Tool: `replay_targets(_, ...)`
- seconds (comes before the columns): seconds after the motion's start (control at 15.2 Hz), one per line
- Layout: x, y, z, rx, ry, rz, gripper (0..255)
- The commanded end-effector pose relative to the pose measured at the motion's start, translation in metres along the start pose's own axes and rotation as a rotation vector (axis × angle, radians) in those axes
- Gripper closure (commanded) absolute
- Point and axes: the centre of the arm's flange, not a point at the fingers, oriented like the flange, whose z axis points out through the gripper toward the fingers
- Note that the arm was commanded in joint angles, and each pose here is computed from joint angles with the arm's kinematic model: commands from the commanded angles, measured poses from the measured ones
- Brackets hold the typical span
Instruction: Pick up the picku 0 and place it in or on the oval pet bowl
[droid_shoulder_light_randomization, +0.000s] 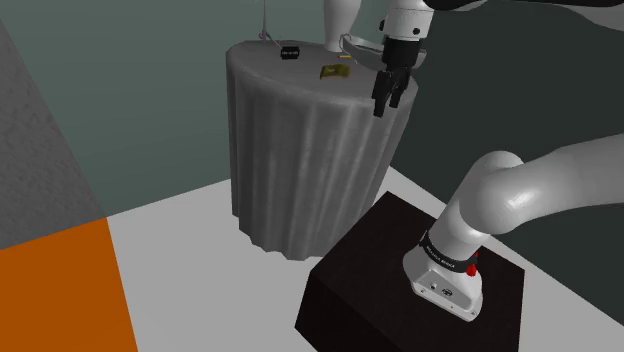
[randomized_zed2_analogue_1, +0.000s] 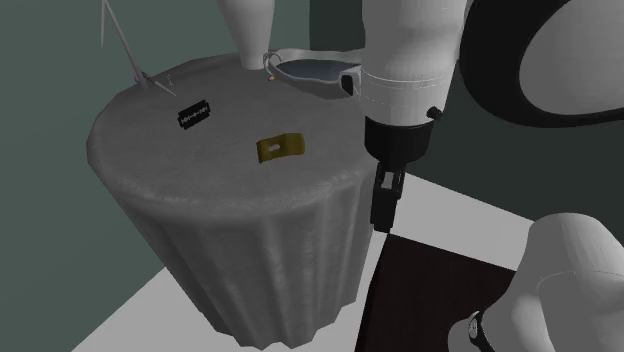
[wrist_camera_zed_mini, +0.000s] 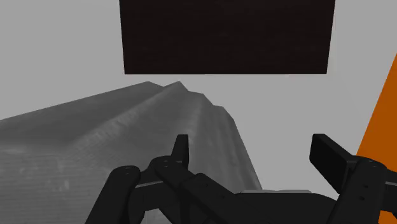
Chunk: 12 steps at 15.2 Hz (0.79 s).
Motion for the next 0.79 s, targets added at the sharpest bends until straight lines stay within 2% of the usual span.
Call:
replay_targets(0.0,0.0,0.0,0.0,0.0,0.0,0.0,0)
replay_targets(0.73,0.114,-0.002,-0.057,-0.268,0.044,-0.211,0)
